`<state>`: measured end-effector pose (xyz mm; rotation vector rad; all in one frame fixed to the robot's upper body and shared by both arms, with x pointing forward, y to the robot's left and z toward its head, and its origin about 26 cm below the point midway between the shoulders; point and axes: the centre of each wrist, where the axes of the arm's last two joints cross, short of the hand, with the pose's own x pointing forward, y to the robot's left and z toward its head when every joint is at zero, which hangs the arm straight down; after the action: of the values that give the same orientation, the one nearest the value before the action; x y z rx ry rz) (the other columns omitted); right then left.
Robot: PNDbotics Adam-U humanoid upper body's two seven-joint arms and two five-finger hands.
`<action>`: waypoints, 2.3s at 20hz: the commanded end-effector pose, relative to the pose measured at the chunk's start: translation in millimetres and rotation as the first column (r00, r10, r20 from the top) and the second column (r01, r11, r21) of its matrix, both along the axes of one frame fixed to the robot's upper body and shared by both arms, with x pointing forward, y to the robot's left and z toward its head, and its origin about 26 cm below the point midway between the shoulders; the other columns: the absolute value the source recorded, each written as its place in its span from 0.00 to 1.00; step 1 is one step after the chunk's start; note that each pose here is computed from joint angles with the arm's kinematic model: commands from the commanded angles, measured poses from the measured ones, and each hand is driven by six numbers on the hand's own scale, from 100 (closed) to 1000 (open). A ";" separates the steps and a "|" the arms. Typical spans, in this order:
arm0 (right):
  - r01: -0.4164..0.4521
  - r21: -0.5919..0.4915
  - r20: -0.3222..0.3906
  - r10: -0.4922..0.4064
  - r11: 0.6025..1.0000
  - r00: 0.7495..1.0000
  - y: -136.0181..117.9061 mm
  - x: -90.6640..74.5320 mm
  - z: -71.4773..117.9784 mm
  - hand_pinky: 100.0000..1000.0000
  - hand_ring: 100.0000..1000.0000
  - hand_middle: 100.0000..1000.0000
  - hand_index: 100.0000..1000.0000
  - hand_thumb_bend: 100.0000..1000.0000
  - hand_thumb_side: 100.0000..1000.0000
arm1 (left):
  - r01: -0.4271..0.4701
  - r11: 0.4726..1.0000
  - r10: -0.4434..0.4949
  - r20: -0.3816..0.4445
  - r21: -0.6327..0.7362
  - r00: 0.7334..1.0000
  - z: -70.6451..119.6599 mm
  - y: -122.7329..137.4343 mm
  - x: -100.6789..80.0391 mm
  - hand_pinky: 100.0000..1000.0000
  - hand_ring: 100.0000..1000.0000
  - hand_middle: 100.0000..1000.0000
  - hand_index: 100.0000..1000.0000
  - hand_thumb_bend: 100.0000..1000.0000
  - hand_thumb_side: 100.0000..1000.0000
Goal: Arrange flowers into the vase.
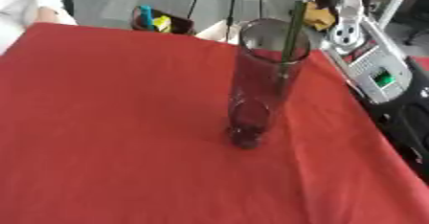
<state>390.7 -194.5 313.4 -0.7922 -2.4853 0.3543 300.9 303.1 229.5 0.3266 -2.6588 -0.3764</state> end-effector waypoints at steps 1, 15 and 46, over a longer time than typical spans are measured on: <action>0.019 -0.048 0.033 -0.018 0.999 0.999 -6.7 -9.8 15.7 0.73 0.44 0.40 0.43 0.00 1.00 | 0.007 1.000 -0.008 0.024 0.014 1.000 7.2 -0.8 -2.8 0.70 0.85 0.84 0.95 0.00 0.98; 0.032 -0.169 -0.034 -0.038 0.985 0.999 -12.8 -21.1 14.3 0.73 0.45 0.43 0.51 0.00 1.00 | 0.011 1.000 -0.011 0.030 0.012 0.999 8.6 -1.3 -2.5 0.70 0.85 0.84 0.95 0.00 0.98; 0.064 -0.457 0.030 -0.057 0.887 0.998 -16.7 -53.3 -0.1 0.72 0.45 0.45 0.55 0.00 0.82 | 0.015 1.000 -0.015 0.024 0.008 1.000 6.7 -1.8 -2.5 0.70 0.85 0.84 0.95 0.00 0.98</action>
<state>342.3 -209.4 300.7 -1.0090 -2.3915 0.9200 300.9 303.0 229.5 0.3213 -2.6591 -0.3736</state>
